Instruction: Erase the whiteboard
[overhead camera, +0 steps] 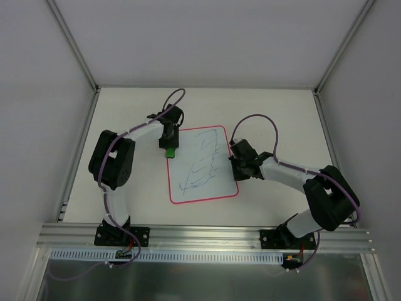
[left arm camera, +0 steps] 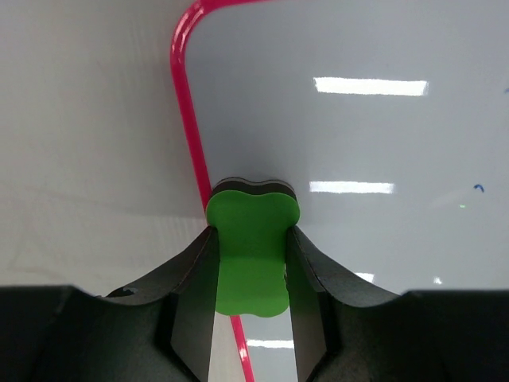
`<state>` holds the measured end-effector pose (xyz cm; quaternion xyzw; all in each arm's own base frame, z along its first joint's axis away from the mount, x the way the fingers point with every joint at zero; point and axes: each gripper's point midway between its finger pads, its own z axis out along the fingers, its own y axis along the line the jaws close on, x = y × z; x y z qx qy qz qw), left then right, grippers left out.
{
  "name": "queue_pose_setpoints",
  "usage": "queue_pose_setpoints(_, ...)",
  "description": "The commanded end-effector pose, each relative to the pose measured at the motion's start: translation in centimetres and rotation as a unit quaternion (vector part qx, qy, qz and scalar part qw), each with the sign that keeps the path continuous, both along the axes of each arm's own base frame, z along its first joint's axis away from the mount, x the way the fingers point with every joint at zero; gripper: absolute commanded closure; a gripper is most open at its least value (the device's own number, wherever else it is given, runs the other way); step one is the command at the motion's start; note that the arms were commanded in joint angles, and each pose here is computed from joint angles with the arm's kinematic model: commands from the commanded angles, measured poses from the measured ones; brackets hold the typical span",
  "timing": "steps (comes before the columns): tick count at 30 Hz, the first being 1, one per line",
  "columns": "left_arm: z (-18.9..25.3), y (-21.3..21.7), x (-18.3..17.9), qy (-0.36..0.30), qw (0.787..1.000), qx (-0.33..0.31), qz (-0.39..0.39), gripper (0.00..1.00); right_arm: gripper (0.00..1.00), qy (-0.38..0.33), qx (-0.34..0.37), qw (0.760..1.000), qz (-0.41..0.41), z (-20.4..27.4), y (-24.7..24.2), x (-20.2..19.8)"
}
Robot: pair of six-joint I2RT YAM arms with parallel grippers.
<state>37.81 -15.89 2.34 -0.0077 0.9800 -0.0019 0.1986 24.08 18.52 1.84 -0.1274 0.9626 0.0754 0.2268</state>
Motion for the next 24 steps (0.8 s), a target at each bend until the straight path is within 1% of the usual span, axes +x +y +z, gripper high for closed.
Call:
queue_pose_setpoints(1, -4.1, 1.7, -9.5, 0.145, 0.988, 0.050, -0.010, 1.00, 0.95, 0.027, -0.037, 0.999, -0.003, -1.2, -1.7, -1.6)
queue_pose_setpoints(3, -3.9, 0.6, -10.6, 0.140, 0.988, 0.051, -0.027, 1.00, 0.95, 0.027, -0.036, 0.999, -0.002, -1.2, -1.6, -1.6)
queue_pose_setpoints(4, -4.0, -0.5, -11.9, 0.142, 0.987, 0.055, -0.047, 1.00, 0.95, 0.028, -0.035, 0.999, -0.001, -1.3, -1.5, -1.6)
queue_pose_setpoints(6, -4.3, -1.9, -13.2, 0.147, 0.986, 0.053, -0.066, 1.00, 0.95, 0.028, -0.033, 0.999, -0.002, -1.3, -1.5, -1.6)
queue_pose_setpoints(9, -4.7, -3.9, -15.2, 0.157, 0.984, 0.037, -0.075, 1.00, 0.95, 0.028, -0.033, 0.999, -0.003, -1.3, -1.5, -1.6)
queue_pose_setpoints(13, -5.0, -5.1, -16.9, 0.173, 0.980, 0.025, -0.091, 1.00, 0.96, 0.027, -0.033, 0.999, -0.003, -1.4, -1.5, -1.5)
queue_pose_setpoints(15, -5.0, -5.3, -17.0, 0.171, 0.980, 0.023, -0.094, 1.00, 0.95, 0.030, -0.034, 0.999, -0.003, -1.5, -1.5, -1.6)
queue_pose_setpoints(18, -4.7, -5.4, -16.1, 0.157, 0.982, 0.028, -0.096, 1.00, 0.96, 0.031, -0.030, 0.999, -0.001, -1.5, -1.3, -1.6)
queue_pose_setpoints(20, -4.6, -4.9, -15.2, 0.153, 0.984, 0.029, -0.084, 1.00, 0.96, 0.031, -0.031, 0.999, -0.001, -1.5, -1.3, -1.6)
queue_pose_setpoints(24, -4.8, -2.4, -13.1, 0.142, 0.988, 0.044, -0.045, 1.00, 0.96, 0.025, -0.033, 0.999, -0.003, -1.4, -1.6, -1.6)
